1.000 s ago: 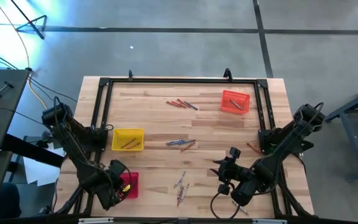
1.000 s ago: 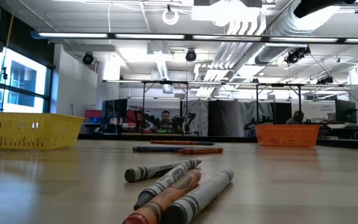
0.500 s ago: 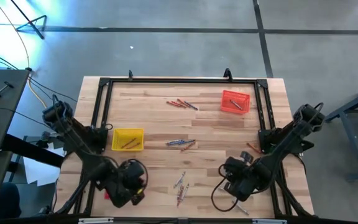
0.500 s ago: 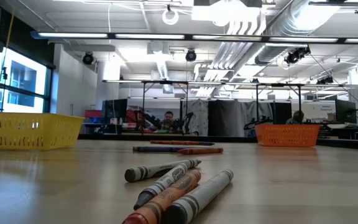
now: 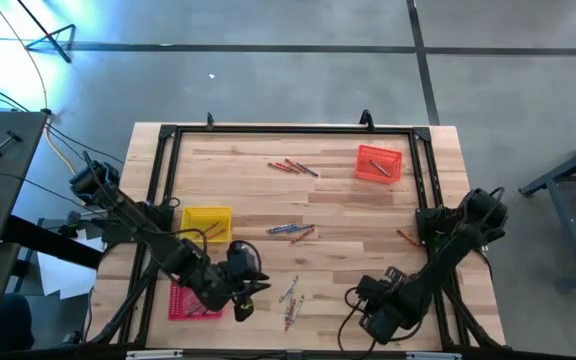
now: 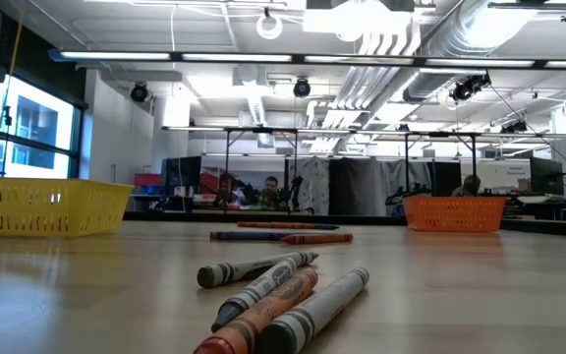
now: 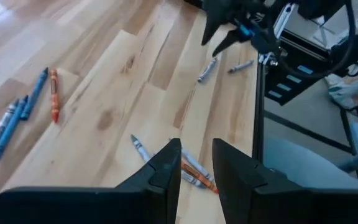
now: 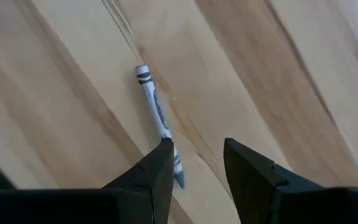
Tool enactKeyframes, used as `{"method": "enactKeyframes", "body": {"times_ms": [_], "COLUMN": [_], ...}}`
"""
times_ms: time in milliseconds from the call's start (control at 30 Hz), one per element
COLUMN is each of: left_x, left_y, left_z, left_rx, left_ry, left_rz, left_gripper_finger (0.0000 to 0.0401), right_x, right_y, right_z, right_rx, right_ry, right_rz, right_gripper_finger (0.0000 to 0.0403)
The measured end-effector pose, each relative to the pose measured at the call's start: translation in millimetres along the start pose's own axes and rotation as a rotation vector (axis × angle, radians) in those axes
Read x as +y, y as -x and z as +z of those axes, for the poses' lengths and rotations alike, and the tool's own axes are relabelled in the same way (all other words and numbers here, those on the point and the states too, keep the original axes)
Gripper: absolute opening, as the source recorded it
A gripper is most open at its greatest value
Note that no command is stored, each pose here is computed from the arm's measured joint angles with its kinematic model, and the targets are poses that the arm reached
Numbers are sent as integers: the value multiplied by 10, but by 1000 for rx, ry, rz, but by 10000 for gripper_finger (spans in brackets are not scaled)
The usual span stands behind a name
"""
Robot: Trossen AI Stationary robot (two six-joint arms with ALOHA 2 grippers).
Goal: Sort crayons
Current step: Put the gray crayon into the orange bin
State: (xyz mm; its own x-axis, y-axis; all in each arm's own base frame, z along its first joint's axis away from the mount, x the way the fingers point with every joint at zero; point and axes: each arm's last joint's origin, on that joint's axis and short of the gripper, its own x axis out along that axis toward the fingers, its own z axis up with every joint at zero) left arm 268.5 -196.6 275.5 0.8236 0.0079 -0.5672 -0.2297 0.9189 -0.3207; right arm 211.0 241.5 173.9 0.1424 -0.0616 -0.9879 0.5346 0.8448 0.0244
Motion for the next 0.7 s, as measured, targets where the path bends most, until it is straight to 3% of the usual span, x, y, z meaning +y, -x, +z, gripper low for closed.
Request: {"method": "enactKeyframes", "body": {"times_ms": [333, 700], "left_x": [91, 102], "left_y": [-84, -94], "left_z": [87, 96], "left_rx": [53, 56], "left_ry": [-49, -90], "left_rz": [-26, -28], "left_gripper_finger": [78, 78], "right_x": [158, 134], "right_y": [-222, -248], "right_z": [35, 145], "right_rx": [35, 24], "right_ry": [11, 22], "right_rz": [67, 55], "right_gripper_finger": [134, 132]}}
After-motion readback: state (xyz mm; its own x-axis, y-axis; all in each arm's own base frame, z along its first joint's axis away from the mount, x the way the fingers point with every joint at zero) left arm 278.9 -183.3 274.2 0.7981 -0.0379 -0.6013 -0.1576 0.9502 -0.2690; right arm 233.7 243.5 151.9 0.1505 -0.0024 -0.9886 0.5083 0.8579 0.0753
